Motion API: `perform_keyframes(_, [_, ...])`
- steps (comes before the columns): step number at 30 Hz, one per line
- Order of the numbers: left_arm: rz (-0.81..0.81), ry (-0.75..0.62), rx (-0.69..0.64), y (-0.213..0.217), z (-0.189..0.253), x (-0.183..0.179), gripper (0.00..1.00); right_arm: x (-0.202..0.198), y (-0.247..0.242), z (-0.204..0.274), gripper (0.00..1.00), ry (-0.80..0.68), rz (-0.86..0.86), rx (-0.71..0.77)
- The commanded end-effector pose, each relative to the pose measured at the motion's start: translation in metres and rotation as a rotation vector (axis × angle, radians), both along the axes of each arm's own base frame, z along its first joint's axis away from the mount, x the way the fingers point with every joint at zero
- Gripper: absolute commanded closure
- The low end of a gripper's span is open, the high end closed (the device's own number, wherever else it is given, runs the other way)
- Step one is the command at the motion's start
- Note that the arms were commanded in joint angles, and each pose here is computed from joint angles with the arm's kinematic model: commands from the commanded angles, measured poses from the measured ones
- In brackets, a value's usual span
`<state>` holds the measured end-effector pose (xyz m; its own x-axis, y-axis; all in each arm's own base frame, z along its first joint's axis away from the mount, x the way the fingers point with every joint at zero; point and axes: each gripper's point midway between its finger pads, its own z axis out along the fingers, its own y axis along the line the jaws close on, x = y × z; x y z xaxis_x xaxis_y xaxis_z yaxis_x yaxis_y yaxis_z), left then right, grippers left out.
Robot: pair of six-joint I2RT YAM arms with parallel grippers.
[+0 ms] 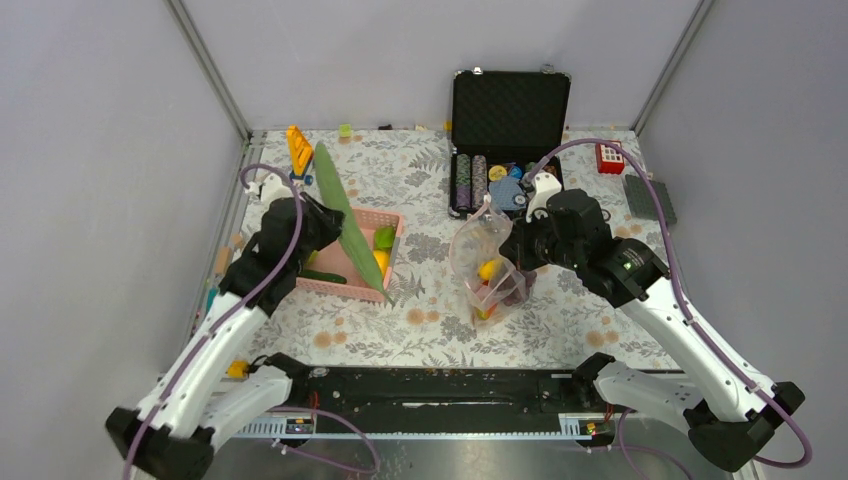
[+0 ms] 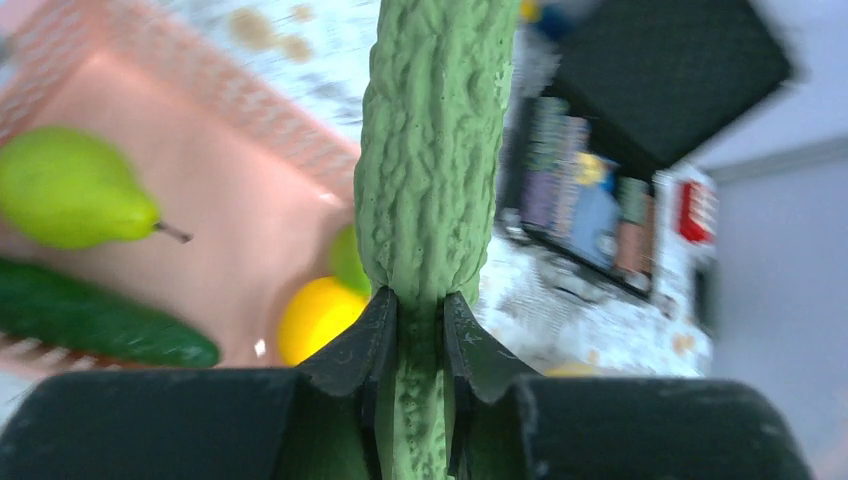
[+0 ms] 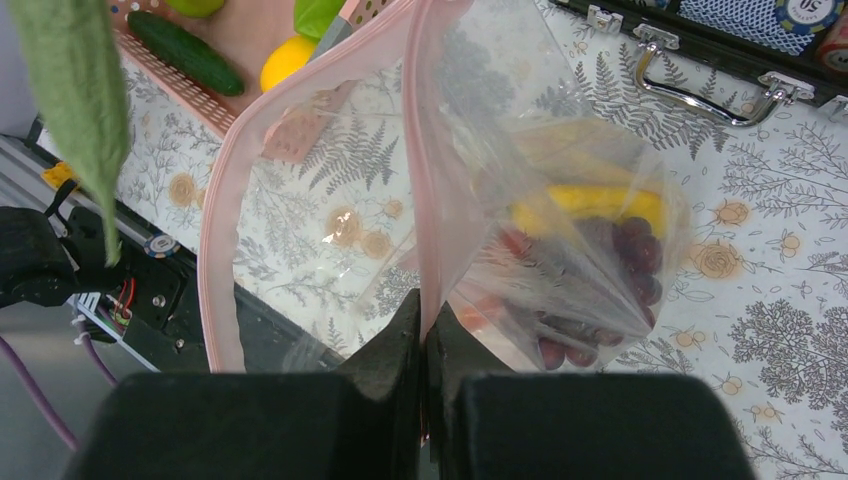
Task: Place the food in the zip-top bag and seal the zipper
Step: Pick up the fake vegetable from the bin, then place the fake vegetable in the zipper food storage bag.
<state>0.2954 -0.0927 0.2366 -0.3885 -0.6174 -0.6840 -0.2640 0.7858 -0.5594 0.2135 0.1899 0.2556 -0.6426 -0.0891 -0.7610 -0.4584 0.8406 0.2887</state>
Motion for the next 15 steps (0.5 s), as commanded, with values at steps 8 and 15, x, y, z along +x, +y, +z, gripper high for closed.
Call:
perform_keyframes(8, [-0.435, -0.859, -0.140, -0.099, 0.207, -0.051, 1.00, -0.003, 0.010, 0.013, 1.00, 0.055, -0.068, 0.141])
perform_keyframes(15, [-0.575, -1.029, -0.204, -0.153, 0.246, -0.065, 1.00, -0.003, 0.021, 0.014, 1.00, 0.067, -0.048, 0.201])
